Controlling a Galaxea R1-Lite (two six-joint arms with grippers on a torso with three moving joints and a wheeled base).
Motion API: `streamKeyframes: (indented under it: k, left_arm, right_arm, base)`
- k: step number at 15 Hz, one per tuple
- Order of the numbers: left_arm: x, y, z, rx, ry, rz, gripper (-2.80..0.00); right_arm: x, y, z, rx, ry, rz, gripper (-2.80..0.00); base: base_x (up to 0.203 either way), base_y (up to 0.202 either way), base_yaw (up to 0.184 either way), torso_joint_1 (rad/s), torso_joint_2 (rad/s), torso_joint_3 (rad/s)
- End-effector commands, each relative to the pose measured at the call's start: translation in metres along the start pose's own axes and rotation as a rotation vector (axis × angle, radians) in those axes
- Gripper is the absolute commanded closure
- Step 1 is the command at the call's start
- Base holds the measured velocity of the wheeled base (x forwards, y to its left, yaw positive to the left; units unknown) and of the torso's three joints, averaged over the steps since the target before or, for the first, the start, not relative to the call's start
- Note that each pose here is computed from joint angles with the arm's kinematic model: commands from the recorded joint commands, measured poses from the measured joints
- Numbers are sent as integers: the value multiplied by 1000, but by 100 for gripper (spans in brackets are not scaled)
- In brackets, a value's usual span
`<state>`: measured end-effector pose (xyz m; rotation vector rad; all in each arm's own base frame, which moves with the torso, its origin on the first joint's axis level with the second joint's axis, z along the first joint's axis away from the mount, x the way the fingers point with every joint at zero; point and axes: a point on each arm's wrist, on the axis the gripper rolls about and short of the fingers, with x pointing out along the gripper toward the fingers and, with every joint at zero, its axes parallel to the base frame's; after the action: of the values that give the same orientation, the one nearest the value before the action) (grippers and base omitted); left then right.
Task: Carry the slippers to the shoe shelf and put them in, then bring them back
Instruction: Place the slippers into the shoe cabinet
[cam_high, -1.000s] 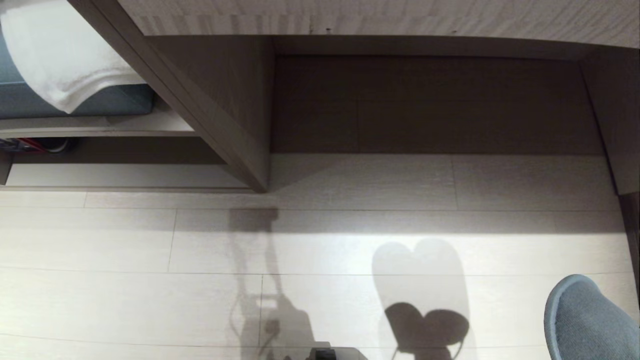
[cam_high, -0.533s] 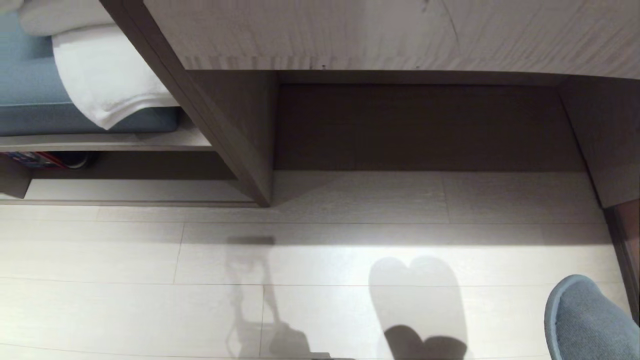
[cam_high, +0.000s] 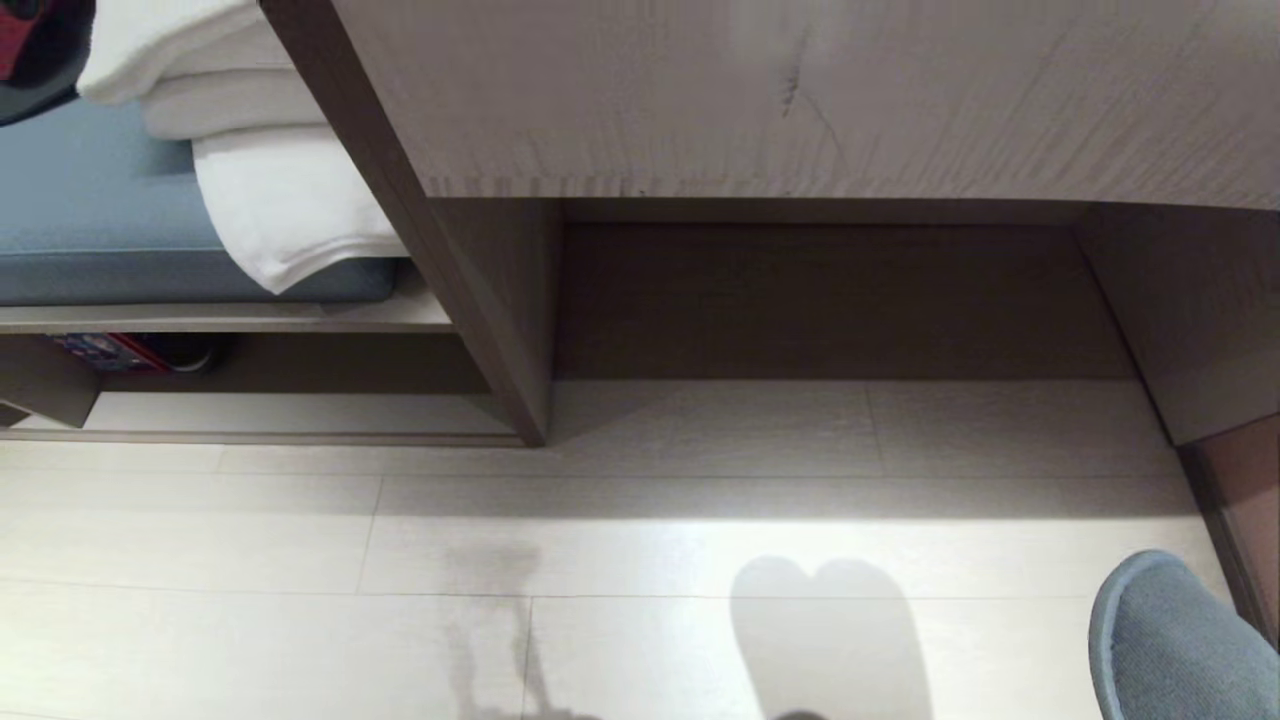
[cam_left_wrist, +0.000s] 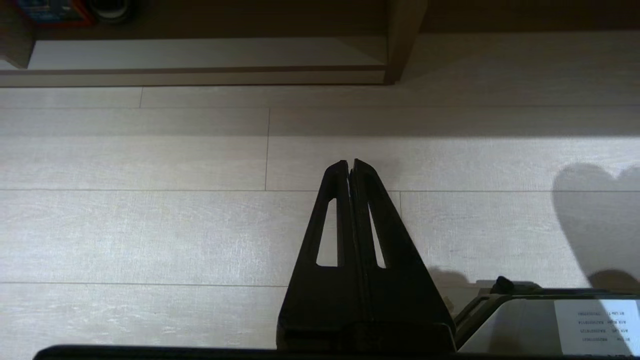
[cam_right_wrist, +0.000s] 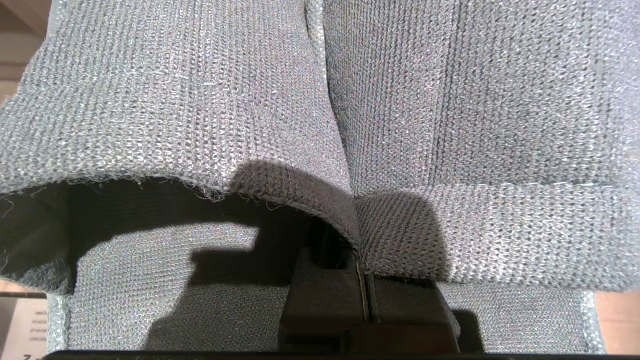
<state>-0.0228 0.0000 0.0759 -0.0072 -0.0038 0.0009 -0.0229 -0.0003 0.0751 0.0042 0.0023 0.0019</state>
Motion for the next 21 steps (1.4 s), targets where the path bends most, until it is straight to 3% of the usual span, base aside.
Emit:
streamKeyframes:
  k: [1,21]
  left_arm:
    - [0,0,0,0,1,1,0]
    - [0,0,0,1,1,1,0]
  right_arm:
    - [0,0,0,0,2,0,0]
    - [0,0,0,0,2,0,0]
  base:
    - [0,0,0,7,2,201]
    - [0,0,0,3,3,202]
